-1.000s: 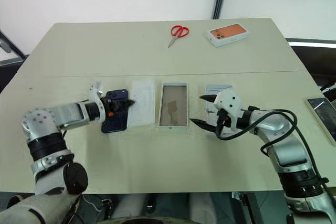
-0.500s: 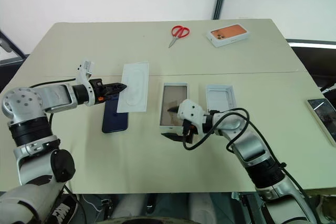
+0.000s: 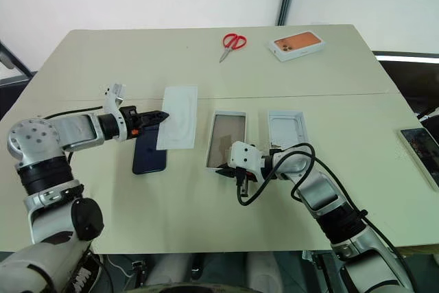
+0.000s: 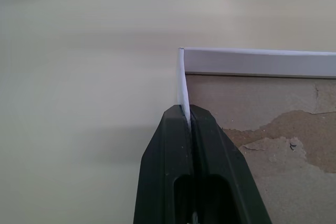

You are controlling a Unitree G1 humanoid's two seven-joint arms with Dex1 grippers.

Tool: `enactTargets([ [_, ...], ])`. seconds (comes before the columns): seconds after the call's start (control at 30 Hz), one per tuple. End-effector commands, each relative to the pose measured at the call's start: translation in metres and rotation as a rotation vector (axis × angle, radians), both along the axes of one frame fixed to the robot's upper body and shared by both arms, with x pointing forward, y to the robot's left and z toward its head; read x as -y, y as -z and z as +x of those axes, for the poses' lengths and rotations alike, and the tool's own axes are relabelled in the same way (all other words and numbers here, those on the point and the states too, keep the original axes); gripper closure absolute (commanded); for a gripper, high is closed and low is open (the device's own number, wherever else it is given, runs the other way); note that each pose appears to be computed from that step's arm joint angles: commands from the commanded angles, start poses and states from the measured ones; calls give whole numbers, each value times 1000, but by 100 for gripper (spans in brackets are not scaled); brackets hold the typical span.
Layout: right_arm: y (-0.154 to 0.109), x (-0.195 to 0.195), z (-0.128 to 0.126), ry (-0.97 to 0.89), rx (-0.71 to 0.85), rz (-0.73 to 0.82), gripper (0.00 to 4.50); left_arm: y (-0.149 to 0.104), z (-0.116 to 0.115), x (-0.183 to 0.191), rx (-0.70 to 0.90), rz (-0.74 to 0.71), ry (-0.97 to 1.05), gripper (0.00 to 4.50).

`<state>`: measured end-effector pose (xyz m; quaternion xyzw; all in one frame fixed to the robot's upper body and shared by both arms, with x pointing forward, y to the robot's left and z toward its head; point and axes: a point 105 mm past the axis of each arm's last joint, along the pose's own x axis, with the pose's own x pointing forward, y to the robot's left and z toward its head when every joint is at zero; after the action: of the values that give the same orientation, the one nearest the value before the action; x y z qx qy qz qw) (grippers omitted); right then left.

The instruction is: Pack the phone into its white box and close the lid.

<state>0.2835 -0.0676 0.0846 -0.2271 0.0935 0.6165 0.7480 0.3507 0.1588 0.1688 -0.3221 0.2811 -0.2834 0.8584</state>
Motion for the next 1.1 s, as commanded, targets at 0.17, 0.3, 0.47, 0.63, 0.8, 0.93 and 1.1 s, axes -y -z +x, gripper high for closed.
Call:
enactTargets([
  [0.17,-24,-26,-18,-48,-14,123,446,-10,-4,14,47,-21,51,450],
  [0.3,-18,-30,-19,-41,-7,106,302,-2,-9,22,30,-14,77,450],
  [0.47,-24,-25,-11,3,34,111,213,2,-10,21,22,-11,62,450],
  [0.63,-44,19,-6,78,34,99,213,10,-19,33,10,-13,104,450],
  [0.8,-54,62,-7,164,-12,107,213,16,-23,47,-1,-17,129,450],
  [0.93,-56,92,9,291,36,93,213,25,-25,63,-48,-47,160,450],
  [1.1,-54,95,18,331,78,98,213,41,-28,77,-102,-3,179,450],
])
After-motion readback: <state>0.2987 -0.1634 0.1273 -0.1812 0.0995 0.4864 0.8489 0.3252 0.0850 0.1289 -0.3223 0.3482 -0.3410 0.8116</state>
